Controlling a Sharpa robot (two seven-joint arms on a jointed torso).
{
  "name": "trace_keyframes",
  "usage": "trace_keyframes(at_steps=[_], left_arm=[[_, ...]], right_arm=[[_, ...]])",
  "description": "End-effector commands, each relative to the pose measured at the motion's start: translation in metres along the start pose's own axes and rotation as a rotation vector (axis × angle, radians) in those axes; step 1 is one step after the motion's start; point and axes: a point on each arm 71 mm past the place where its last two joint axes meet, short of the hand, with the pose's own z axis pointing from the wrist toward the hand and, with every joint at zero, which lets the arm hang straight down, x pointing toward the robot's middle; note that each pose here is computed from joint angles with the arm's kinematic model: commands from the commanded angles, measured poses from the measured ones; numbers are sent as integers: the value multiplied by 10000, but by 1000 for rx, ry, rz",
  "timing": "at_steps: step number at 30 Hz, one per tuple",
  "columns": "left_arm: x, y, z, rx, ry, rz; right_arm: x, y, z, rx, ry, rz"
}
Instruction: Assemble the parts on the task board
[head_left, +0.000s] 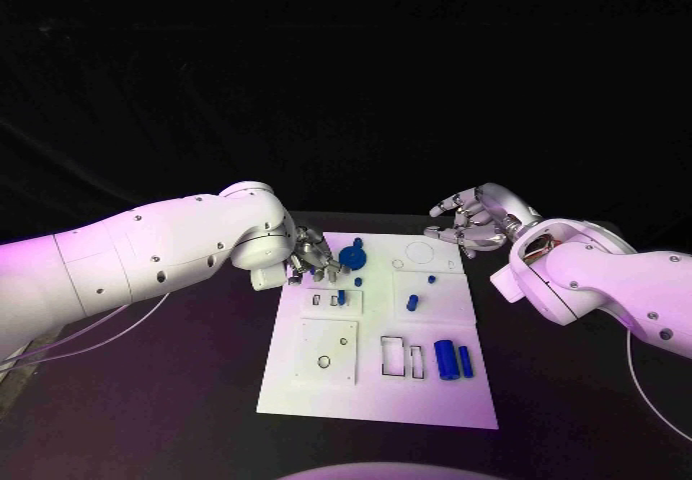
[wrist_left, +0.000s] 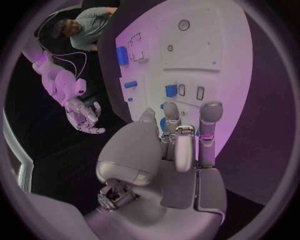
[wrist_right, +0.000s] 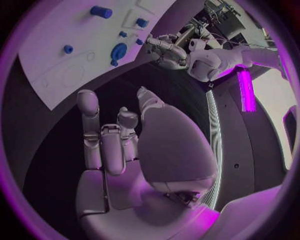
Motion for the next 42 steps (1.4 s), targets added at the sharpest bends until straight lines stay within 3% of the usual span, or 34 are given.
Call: trace_keyframes(at_steps=[1,9,17,42], left_arm=[[37,-6,10,-40,57,77],[63,-62,62,-48,73,109],[82,-68,120,-66,81,134],[104,-110,182,-82,112,166]], right_arm=[[-8,-18,2,15,-1,0],[-34,-51,4,27,-10,-3],[-53,-70,18,25,-17,-7],[-49,-73,36,27,-21,-13]])
